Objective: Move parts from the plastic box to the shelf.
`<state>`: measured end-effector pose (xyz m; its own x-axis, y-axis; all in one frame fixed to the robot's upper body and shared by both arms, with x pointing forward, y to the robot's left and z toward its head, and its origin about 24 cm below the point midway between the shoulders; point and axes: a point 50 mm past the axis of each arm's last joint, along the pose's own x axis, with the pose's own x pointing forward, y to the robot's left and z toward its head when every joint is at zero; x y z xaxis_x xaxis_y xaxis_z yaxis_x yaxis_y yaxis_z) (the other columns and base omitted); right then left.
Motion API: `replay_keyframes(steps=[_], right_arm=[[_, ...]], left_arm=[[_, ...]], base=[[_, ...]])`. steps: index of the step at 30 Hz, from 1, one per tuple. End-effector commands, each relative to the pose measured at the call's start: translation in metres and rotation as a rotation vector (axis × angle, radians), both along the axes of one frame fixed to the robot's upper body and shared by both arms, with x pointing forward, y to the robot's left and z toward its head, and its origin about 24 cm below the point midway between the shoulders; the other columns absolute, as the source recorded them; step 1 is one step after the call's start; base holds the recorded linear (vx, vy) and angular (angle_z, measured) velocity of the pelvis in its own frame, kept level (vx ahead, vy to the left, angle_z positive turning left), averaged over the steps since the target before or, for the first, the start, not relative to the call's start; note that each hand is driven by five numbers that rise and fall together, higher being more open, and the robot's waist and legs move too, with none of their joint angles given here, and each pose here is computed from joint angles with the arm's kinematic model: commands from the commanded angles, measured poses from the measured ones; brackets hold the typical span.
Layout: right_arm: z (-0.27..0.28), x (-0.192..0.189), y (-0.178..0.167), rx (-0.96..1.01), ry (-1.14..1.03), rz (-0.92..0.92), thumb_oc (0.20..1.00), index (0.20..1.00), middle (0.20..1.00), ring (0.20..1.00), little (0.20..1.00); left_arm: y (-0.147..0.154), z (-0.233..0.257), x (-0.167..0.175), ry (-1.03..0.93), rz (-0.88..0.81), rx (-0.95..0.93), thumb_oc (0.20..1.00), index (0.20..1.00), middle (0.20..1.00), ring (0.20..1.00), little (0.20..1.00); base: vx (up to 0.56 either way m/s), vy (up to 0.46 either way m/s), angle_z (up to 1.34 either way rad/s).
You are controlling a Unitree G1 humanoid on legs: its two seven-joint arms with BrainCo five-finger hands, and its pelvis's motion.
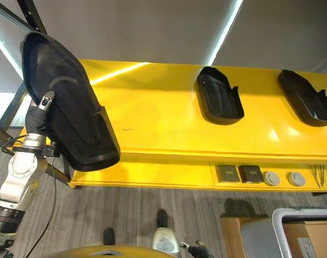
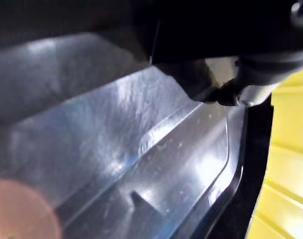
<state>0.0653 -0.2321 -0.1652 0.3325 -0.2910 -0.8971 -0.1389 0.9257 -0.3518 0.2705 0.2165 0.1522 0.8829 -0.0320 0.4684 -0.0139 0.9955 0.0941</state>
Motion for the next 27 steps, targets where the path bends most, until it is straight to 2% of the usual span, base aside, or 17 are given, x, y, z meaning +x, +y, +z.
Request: replay_keyframes(steps=[1,4,7,8,9,10,11,13,18,21,27], right_arm=[[0.005,0.0,-0.022,-0.069,0.036,0.059,1.0,1.0,1.0,1.0,1.0],[0.01,0.011,-0.03,-0.067,-0.038,-0.035,1.0,1.0,1.0,1.0,1.0],[0.011,0.02,-0.027,-0.062,-0.042,0.051,1.0,1.0,1.0,1.0,1.0],[0.013,0.028,-0.026,-0.084,-0.03,0.204,1.0,1.0,1.0,1.0,1.0],[0.014,0.031,-0.026,-0.089,-0.03,0.246,1.0,1.0,1.0,1.0,1.0],[0.014,0.031,-0.026,-0.088,-0.031,0.246,1.0,1.0,1.0,1.0,1.0],[0.016,0.037,-0.027,-0.087,-0.046,0.249,1.0,1.0,1.0,1.0,1.0],[0.017,0.045,-0.023,-0.086,-0.058,0.28,1.0,1.0,1.0,1.0,1.0],[0.019,0.057,-0.017,-0.091,-0.072,0.37,1.0,1.0,1.0,1.0,1.0],[0.024,0.069,-0.019,-0.104,-0.088,0.407,1.0,1.0,1.0,1.0,1.0],[0.028,0.085,-0.013,-0.102,-0.127,0.426,1.0,1.0,1.0,1.0,1.0]], left_arm=[[0.004,0.05,0.006,-0.236,0.003,-0.062,0.2,0.2,0.2,0.2,0.2],[0.02,0.049,0.016,-0.199,0.053,-0.096,0.2,0.2,0.2,0.2,0.2],[0.039,0.052,0.031,-0.168,0.112,-0.127,0.2,0.2,0.2,0.2,0.2],[0.058,0.057,0.04,-0.117,0.136,-0.091,0.2,0.2,0.2,0.2,0.2],[0.071,0.055,0.045,-0.074,0.159,-0.092,0.2,0.2,0.2,0.2,0.2],[0.072,0.056,0.045,-0.076,0.158,-0.092,0.2,0.2,0.2,0.2,0.2],[0.098,0.064,0.051,-0.015,0.239,-0.024,0.2,0.2,0.2,0.2,0.2],[0.119,0.067,0.056,0.059,0.293,0.005,0.2,0.2,0.2,0.2,0.2],[0.143,0.073,0.058,0.136,0.326,0.014,0.2,0.2,0.2,0.2,0.2],[0.155,0.068,0.061,0.246,0.346,0.085,0.2,0.2,0.2,0.2,0.2],[0.162,0.061,0.066,0.352,0.4,0.156,0.2,0.2,0.2,0.2,0.2]], base=[[0.04,-0.024,-0.14],[0.03,0.023,-0.22],[-0.03,0.017,-0.49],[-0.03,0.011,-0.36],[-0.03,0.01,-0.42],[-0.05,0.024,-0.43],[-0.05,0.03,-0.28],[-0.05,0.018,-0.27],[-0.05,0.016,-0.25],[-0.03,0.006,-0.07],[-0.02,-0.003,0.0]])
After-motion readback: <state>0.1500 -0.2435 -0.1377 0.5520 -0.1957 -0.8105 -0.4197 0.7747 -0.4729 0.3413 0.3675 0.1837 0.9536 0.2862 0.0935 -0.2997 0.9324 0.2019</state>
